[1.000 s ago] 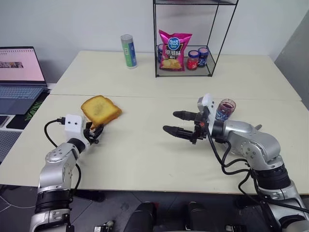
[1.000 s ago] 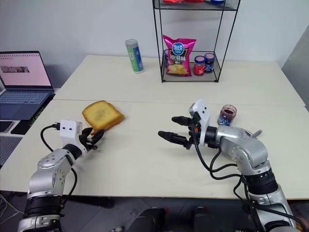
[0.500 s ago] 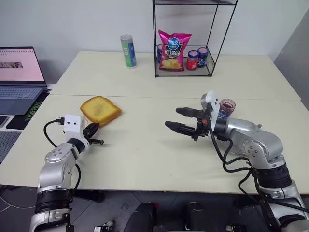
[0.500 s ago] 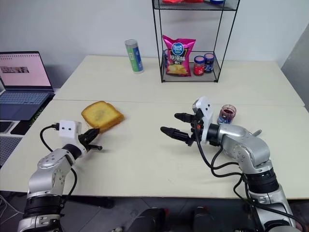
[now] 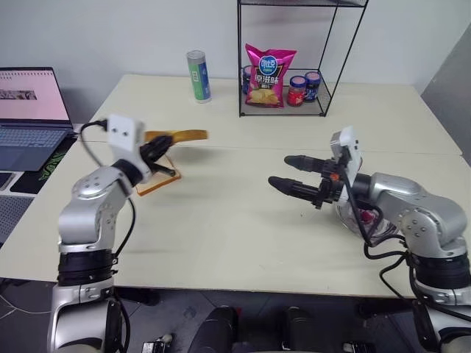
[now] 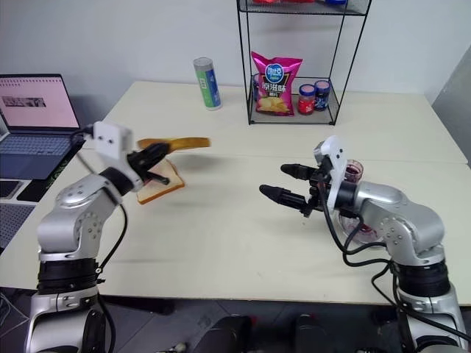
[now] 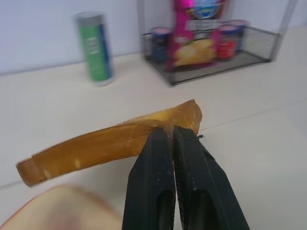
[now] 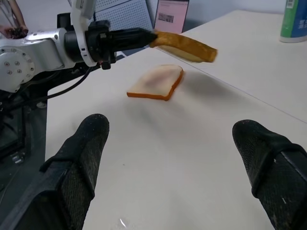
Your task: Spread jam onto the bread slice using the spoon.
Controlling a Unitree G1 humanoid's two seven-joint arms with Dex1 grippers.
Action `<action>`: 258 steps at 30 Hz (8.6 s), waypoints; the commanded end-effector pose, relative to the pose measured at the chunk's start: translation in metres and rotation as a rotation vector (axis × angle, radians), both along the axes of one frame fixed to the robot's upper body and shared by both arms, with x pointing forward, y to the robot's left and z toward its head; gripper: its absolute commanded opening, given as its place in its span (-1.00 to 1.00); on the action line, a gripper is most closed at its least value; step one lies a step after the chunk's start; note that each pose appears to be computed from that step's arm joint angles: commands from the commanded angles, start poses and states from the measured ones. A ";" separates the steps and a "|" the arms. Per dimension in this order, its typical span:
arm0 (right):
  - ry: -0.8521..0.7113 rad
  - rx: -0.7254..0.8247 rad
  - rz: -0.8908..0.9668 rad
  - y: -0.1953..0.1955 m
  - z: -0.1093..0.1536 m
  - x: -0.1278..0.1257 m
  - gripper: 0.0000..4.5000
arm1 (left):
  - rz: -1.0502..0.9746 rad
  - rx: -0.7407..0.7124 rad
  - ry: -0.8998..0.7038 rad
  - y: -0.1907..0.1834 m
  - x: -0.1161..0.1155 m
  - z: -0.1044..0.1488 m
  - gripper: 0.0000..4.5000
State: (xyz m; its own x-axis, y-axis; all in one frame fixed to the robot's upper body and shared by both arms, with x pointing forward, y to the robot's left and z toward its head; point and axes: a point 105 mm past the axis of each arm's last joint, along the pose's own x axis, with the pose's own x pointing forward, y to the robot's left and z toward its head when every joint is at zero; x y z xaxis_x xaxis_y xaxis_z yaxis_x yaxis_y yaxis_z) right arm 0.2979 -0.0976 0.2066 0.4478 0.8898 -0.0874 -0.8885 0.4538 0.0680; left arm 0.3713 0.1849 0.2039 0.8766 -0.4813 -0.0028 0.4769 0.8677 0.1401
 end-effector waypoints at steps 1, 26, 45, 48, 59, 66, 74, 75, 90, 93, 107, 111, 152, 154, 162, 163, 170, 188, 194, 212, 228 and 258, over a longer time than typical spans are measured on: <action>-0.021 -0.014 0.013 -0.012 0.012 -0.020 1.00 | -0.323 0.051 0.061 -0.067 -0.030 -0.006 -0.98; -0.002 -0.020 -0.157 -0.032 -0.005 -0.014 1.00 | -0.438 0.300 0.211 -0.080 -0.039 -0.090 -0.48; 0.124 0.225 -0.783 -0.191 -0.006 -0.015 1.00 | -0.594 0.273 0.082 -0.085 -0.063 -0.024 0.99; 0.173 0.280 -0.860 -0.210 -0.018 -0.018 1.00 | -0.653 0.241 0.042 -0.107 -0.065 -0.017 0.99; 0.394 0.440 -0.967 -0.246 -0.076 -0.008 1.00 | -0.844 0.188 -0.086 -0.190 -0.072 -0.010 0.99; 0.432 0.444 -0.922 -0.236 -0.091 0.024 1.00 | -0.872 0.187 -0.071 -0.195 -0.076 -0.011 0.99; 0.448 0.447 -0.901 -0.229 -0.101 0.039 1.00 | -0.851 0.197 -0.055 -0.187 -0.079 -0.013 0.99; 0.448 0.450 -0.902 -0.229 -0.101 0.040 1.00 | -0.847 0.199 -0.053 -0.186 -0.079 -0.013 0.99; 0.438 0.473 -0.899 -0.229 -0.104 0.042 0.11 | -0.838 0.207 -0.046 -0.185 -0.076 -0.011 1.00; 0.429 0.466 -0.905 -0.230 -0.105 0.043 -0.19 | -0.839 0.207 -0.043 -0.185 -0.076 -0.012 1.00; 0.397 0.467 -0.943 -0.235 -0.104 0.043 -0.99 | -0.853 0.206 -0.042 -0.187 -0.079 -0.013 1.00; 0.378 0.460 -0.908 -0.230 -0.095 0.040 -0.99 | -0.847 0.208 -0.043 -0.185 -0.077 -0.013 1.00; -0.385 0.161 -0.919 -0.118 0.037 0.138 -0.99 | -0.633 0.097 -0.051 -0.151 -0.056 0.003 1.00; -0.373 0.158 -0.921 -0.118 0.031 0.137 -0.99 | -0.632 0.098 -0.051 -0.150 -0.057 0.003 1.00; -0.342 0.141 -0.923 -0.118 0.013 0.134 -0.99 | -0.633 0.097 -0.048 -0.151 -0.058 0.003 1.00; -0.338 0.140 -0.922 -0.118 0.011 0.133 -0.99 | -0.634 0.097 -0.048 -0.151 -0.058 0.002 1.00; -0.299 0.121 -0.925 -0.118 -0.007 0.127 -0.99 | -0.636 0.097 -0.045 -0.151 -0.059 0.002 1.00; -0.246 0.117 -0.911 -0.113 -0.020 0.116 -0.99 | -0.622 0.101 -0.034 -0.149 -0.058 -0.001 1.00; -0.213 0.104 -0.919 -0.115 -0.032 0.115 -0.99 | -0.617 0.099 -0.031 -0.149 -0.058 -0.001 1.00; -0.259 0.051 -0.947 -0.123 -0.031 0.110 -0.99 | -0.582 0.101 -0.033 -0.145 -0.053 -0.003 1.00; -0.126 0.034 -0.952 -0.127 -0.056 0.098 -0.99 | -0.564 0.100 -0.027 -0.142 -0.053 -0.004 1.00; -0.126 -0.089 -0.866 -0.141 -0.025 0.067 -0.99 | -0.518 0.110 -0.047 -0.136 -0.043 -0.002 1.00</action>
State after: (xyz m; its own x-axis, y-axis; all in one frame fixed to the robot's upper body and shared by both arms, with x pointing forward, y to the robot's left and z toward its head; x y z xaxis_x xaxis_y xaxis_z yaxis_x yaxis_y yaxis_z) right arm 0.3697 -0.2352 0.1684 0.9717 0.2234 -0.0763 -0.2286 0.9711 -0.0686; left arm 0.3276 0.0469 0.1860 0.5176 -0.8502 -0.0957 0.8460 0.4920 0.2054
